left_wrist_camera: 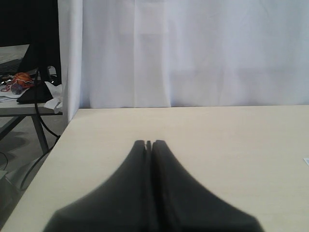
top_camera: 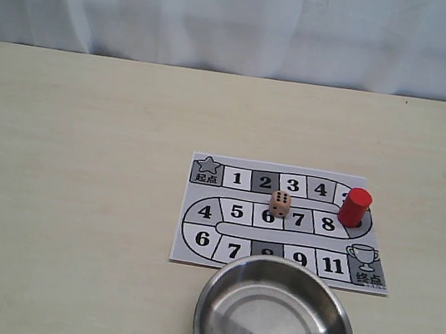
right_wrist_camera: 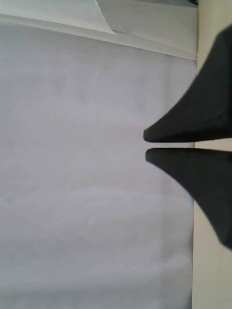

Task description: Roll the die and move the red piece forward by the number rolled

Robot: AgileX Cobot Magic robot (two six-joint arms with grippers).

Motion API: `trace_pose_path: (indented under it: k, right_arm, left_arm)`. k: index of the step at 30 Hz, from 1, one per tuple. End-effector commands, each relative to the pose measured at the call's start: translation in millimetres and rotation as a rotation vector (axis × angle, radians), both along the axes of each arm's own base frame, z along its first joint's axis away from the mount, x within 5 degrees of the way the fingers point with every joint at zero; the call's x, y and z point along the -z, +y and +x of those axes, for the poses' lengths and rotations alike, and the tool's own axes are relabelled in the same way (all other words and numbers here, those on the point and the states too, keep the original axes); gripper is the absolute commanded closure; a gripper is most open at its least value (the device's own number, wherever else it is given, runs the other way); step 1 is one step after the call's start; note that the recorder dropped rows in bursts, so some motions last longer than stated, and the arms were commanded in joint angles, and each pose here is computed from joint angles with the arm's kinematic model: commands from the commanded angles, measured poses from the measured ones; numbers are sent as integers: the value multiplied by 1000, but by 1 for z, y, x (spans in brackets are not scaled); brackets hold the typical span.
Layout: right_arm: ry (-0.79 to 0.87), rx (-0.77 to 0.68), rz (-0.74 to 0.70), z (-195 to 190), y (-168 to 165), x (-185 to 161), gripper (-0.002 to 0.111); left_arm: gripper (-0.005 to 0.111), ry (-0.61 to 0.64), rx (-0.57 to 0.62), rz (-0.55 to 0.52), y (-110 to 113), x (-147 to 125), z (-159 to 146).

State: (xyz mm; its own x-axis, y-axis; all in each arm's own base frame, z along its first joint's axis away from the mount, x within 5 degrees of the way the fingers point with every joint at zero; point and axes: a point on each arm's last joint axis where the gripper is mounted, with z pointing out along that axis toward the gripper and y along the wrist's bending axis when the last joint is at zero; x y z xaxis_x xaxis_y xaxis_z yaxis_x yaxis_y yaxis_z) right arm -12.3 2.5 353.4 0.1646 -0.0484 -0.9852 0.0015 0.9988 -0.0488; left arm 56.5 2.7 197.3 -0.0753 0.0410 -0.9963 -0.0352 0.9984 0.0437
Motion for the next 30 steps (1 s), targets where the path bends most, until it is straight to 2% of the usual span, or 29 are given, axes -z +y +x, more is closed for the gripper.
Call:
trace_pose_path:
  k: [1, 14, 15, 17, 20, 27, 30]
  right_arm:
    - [9, 8, 7, 23, -1, 29, 104]
    - [21, 33, -3, 68, -4, 135, 104]
    - [-9, 34, -3, 67, -4, 132, 104]
    - [87, 30, -2, 68, -4, 141, 104]
    - [105, 29, 0, 69, -4, 143, 104]
    - [285, 20, 6, 68, -3, 159, 104]
    - [298, 20, 6, 68, -3, 160, 104]
  left_arm:
    - [107, -18, 1, -3, 0, -3, 0]
    - [107, -20, 1, -3, 0, -3, 0]
    - [107, -20, 1, -3, 0, -3, 0]
    - [107, -20, 1, -3, 0, -3, 0]
    - [107, -20, 1, -3, 0, -3, 0]
    - [107, -20, 1, -3, 0, -3, 0]
    - [107, -20, 1, -3, 0, -3, 0]
